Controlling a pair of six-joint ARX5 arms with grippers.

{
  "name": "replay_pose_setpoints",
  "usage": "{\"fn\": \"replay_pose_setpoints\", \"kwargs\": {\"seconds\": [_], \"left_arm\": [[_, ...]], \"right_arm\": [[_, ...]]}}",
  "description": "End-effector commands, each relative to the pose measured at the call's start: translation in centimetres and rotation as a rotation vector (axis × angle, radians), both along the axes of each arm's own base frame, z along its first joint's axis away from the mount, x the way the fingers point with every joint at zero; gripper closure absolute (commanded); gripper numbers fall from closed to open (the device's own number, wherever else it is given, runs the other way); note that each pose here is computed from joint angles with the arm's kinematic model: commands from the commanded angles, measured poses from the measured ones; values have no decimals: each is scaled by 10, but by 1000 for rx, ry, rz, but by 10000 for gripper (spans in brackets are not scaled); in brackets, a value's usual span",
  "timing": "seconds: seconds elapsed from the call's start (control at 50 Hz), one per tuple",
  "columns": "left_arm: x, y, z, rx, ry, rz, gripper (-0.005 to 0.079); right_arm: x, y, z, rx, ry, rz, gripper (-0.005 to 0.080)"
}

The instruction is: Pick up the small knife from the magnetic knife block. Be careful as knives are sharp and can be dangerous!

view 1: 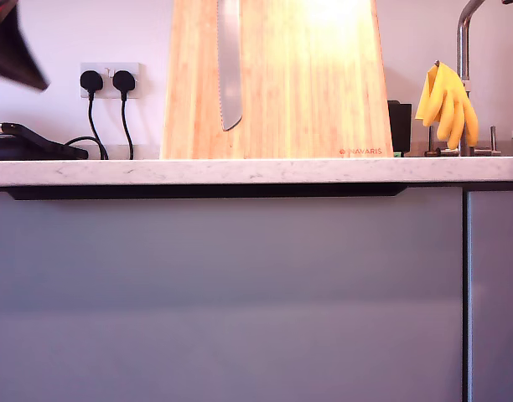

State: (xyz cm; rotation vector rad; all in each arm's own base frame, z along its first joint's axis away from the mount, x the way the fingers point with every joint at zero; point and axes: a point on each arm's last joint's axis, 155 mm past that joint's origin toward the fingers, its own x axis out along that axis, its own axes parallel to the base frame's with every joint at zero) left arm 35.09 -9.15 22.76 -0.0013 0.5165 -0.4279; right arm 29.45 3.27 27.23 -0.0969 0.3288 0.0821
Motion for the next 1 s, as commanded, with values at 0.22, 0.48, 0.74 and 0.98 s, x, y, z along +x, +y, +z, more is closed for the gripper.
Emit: {"fn": "replay_pose_setpoints", "kwargs": {"seconds": [0.22, 0.48, 0.74, 0.98], "left_arm": [[-11, 12, 0, -16, -125, 69, 764], [-20, 28, 8, 0, -241, 152, 764], [-37, 47, 4, -2, -315, 254, 764], [-56, 59, 3, 4, -393, 316, 764]], "right_arm": [[-18, -30, -7, 13, -84, -83, 765], [-40, -19, -26, 36, -140, -15, 765], [-51, -27, -20, 27, -237, -50, 765], [-60, -30, -3, -3, -315, -61, 765]]}}
